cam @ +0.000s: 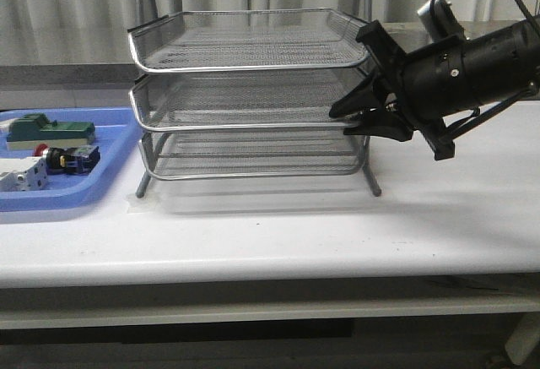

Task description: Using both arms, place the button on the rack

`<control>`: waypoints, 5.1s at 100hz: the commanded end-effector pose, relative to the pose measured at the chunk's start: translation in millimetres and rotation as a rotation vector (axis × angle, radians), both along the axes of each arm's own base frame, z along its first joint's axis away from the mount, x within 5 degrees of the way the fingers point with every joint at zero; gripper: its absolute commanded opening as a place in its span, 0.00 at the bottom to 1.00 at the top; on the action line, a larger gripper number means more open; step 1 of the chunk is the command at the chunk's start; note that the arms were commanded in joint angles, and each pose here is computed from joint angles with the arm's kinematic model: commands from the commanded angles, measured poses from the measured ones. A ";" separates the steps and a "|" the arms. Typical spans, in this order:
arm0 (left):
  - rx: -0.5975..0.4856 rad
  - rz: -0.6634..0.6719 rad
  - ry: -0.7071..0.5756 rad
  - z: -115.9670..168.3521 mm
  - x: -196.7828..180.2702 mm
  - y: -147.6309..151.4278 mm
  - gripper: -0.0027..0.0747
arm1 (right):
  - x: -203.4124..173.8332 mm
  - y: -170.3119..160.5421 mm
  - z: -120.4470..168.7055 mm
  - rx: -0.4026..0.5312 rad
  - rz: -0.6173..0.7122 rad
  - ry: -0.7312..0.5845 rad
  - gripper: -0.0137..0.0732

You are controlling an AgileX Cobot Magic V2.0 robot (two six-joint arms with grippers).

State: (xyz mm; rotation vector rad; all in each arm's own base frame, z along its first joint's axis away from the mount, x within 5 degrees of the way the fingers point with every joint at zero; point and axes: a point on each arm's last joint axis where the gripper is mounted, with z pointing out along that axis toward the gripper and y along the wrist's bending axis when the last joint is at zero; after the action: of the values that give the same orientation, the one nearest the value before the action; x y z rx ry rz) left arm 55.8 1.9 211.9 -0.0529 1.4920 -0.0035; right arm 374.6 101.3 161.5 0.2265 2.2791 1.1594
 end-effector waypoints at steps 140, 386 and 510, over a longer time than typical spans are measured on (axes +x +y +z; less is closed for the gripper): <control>-0.006 -0.002 -0.067 -6.7 -1.2 -0.3 0.04 | -118.3 -7.4 3.9 0.046 0.071 0.027 0.08; -0.006 -0.002 -0.067 -6.7 -1.2 -0.3 0.04 | -256.8 -101.7 185.9 -0.961 -0.225 -0.127 0.78; -0.006 -0.002 -0.067 -6.7 -1.2 -0.3 0.04 | -270.0 -103.3 191.9 -0.948 -0.251 -0.174 0.08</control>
State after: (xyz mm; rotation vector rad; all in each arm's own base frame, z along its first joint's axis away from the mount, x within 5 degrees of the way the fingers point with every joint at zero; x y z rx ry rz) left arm 55.8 1.9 211.9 -0.0529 1.4920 -0.0035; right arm 102.6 -1.1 340.3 0.0403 2.3781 -0.0723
